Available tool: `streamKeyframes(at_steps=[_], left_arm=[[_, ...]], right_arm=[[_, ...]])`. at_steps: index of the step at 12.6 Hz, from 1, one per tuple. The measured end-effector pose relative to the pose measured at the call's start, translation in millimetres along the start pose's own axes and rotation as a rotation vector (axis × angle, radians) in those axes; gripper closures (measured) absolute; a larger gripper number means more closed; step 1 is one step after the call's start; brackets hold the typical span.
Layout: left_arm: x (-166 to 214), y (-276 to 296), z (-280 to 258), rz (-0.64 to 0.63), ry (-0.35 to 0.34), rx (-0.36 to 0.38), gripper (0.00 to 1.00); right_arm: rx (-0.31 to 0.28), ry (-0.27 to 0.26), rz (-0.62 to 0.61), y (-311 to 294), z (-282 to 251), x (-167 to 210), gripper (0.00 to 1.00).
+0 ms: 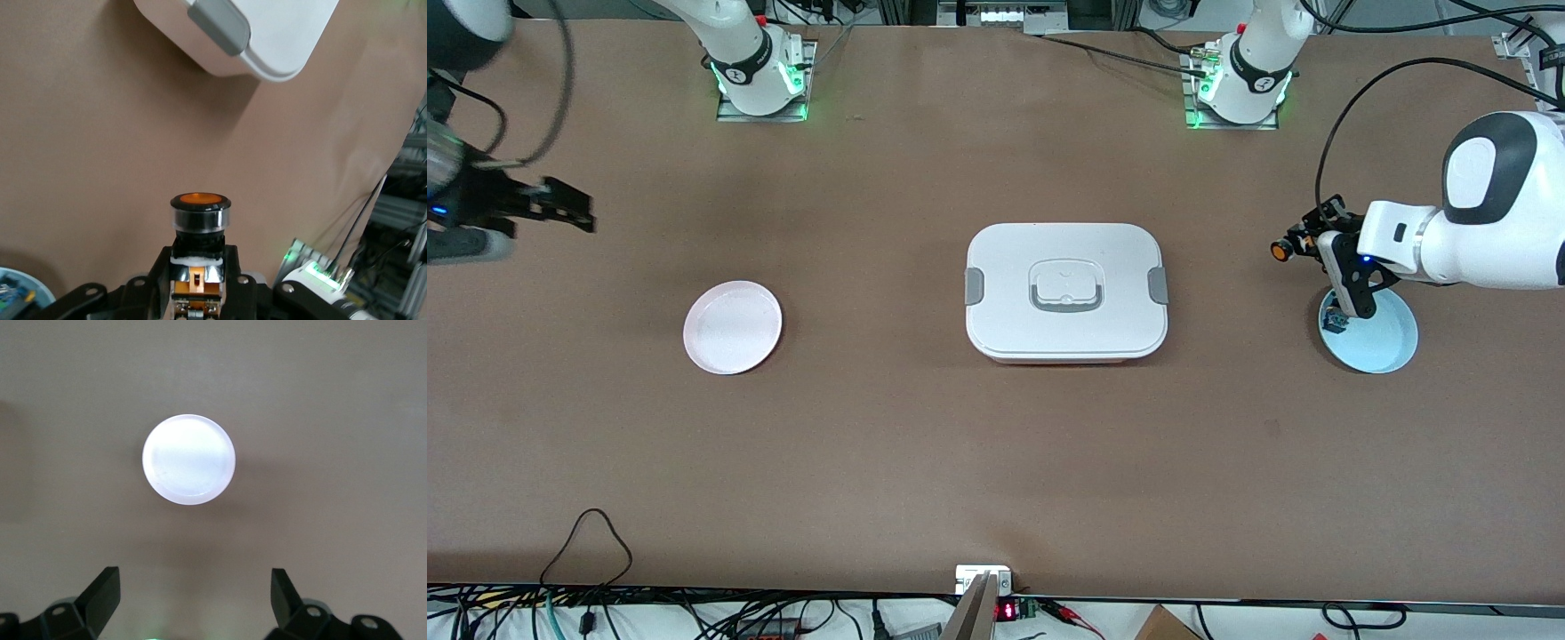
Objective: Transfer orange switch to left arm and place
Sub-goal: 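Carry the switch to the blue plate with the left gripper while the right gripper retracts, then lower the switch onto the blue plate and open the left gripper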
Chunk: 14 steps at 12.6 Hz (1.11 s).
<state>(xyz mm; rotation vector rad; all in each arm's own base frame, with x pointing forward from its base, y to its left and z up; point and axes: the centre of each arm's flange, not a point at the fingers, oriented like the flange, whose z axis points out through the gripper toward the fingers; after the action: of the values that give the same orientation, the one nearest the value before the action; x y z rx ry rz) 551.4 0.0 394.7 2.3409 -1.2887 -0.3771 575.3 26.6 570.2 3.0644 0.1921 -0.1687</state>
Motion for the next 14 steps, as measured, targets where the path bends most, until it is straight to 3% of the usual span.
streamKeyframes(at_steps=[2,5,14], left_arm=[[-7.9,-6.3,-2.6,0.070,-0.062,0.051,0.66],[-23.6,-21.8,-11.4,0.157,-0.104,0.130,0.66],[-69.7,-91.2,0.6,0.334,-0.166,0.246,0.66]], right_arm=[[0.018,0.008,0.004,1.4,-0.2,1.7,0.00],[0.038,0.029,-0.008,27.3,-3.3,-0.9,0.00],[0.061,0.072,-0.016,29.8,-5.5,3.9,0.00]])
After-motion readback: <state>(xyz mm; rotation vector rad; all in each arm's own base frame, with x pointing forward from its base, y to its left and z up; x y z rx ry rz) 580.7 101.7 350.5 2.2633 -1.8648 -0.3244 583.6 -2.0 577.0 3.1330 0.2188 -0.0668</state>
